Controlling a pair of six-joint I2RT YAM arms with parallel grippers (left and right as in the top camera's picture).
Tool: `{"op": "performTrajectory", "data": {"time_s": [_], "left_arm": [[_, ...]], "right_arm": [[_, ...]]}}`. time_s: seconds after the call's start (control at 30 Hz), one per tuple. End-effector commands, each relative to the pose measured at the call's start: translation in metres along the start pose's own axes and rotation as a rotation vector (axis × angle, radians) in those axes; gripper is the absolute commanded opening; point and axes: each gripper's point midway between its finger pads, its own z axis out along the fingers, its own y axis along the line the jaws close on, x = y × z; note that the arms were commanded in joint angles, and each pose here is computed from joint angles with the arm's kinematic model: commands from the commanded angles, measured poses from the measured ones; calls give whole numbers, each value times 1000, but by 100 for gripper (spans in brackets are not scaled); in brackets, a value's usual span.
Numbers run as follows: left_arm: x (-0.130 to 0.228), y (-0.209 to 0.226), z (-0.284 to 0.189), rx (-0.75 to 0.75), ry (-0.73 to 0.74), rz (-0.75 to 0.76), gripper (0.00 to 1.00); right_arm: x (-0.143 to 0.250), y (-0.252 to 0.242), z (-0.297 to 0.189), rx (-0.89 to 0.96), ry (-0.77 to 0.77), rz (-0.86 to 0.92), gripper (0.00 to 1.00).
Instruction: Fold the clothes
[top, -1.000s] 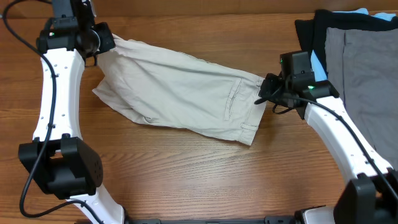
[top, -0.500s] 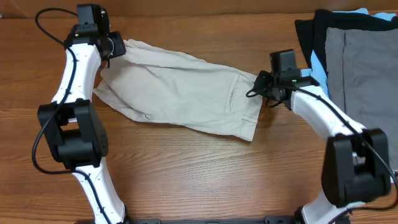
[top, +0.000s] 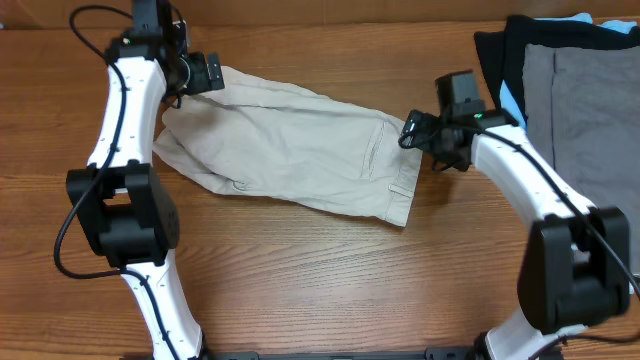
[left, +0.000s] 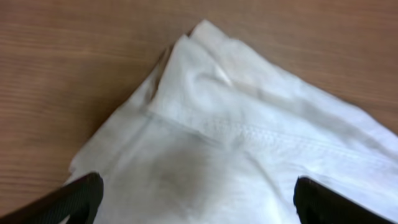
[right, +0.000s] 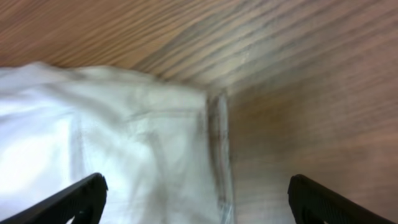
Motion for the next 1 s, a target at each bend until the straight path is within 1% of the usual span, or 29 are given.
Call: {"op": "performTrajectory", "data": {"time_s": [0.0, 0.03, 0.13, 0.27, 0.4, 0.57, 0.97], "left_arm": [[-22, -13, -69, 42, -77, 51, 100], [-14, -15, -81, 38, -46, 73, 100], [2, -16, -91, 33, 21, 100, 100], [23, -11, -90, 15, 106, 107, 100], [26, -10, -91, 13, 119, 111, 100], [25, -11, -90, 14, 115, 114, 100], [25, -12, -89, 14, 115, 115, 100]], "right_arm": [[-4, 26, -59, -143, -16, 27, 99], [10, 23, -63, -135, 38, 32, 99], [37, 14, -59, -93, 136, 23, 100], [64, 6, -46, -62, 206, 5, 100], [87, 3, -29, -91, 262, -25, 100], [97, 4, -18, -133, 276, -43, 100], [100, 5, -4, -184, 256, -63, 100]]}}
